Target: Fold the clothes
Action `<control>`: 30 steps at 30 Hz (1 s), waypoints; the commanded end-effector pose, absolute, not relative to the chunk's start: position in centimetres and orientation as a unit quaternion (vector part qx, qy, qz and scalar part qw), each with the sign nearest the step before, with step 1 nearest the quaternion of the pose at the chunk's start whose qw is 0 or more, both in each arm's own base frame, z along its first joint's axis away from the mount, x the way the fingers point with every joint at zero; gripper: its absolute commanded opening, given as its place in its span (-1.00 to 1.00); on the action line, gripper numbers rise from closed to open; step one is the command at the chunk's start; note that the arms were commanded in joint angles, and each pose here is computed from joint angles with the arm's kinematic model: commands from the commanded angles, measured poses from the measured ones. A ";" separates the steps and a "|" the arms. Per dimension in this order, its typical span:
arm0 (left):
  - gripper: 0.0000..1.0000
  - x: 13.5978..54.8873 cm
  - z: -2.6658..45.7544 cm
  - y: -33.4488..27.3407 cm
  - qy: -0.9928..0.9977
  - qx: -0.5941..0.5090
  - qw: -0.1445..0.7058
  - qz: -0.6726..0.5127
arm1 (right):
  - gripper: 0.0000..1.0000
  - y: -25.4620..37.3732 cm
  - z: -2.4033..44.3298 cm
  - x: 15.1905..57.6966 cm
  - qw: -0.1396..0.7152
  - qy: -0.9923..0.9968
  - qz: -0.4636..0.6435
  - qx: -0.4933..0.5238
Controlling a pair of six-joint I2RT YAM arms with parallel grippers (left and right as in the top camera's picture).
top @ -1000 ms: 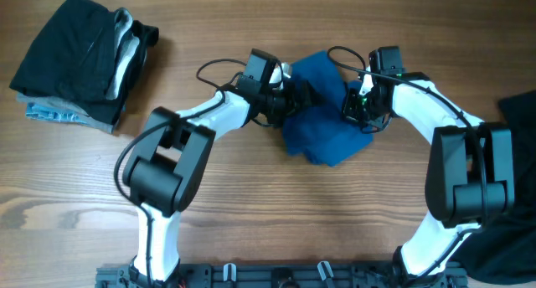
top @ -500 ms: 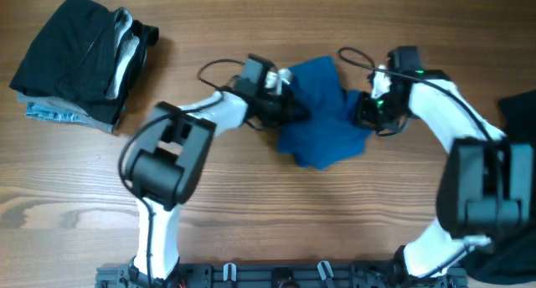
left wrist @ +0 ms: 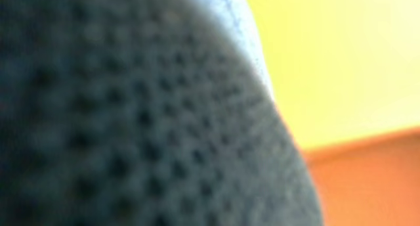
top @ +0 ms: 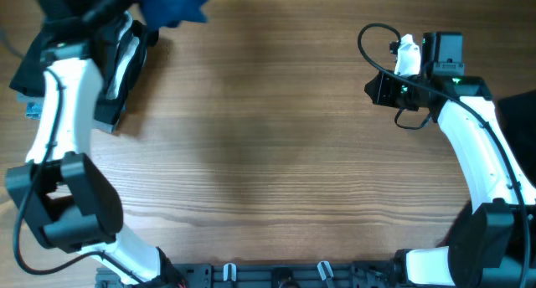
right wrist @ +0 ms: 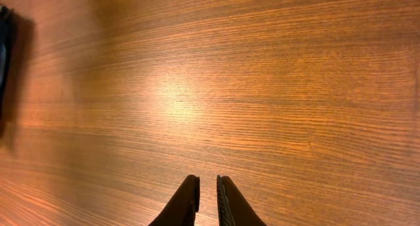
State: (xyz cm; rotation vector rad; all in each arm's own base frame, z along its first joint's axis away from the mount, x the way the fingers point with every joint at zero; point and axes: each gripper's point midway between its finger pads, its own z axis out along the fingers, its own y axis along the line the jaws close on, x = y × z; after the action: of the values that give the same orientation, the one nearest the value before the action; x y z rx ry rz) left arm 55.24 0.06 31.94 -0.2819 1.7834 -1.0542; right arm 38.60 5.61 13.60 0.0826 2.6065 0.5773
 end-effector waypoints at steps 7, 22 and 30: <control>0.95 51.5 13.7 17.3 0.804 -0.365 0.344 -0.320 | -0.71 5.9 14.3 38.9 0.239 0.944 0.224 0.048; 1.00 33.0 42.7 12.6 0.767 -0.129 0.577 -0.249 | -0.55 5.8 21.1 36.9 0.314 0.924 0.218 0.025; 1.00 20.8 47.8 1.4 0.756 -0.003 0.652 -0.063 | 0.75 6.5 39.8 22.8 0.583 0.784 0.207 -0.055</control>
State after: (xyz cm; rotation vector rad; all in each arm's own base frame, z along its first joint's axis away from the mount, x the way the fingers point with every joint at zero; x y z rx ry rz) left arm 21.96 1.90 48.25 -0.0328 1.7027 -0.2761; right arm 27.88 5.97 35.74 -0.0693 1.9938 0.4960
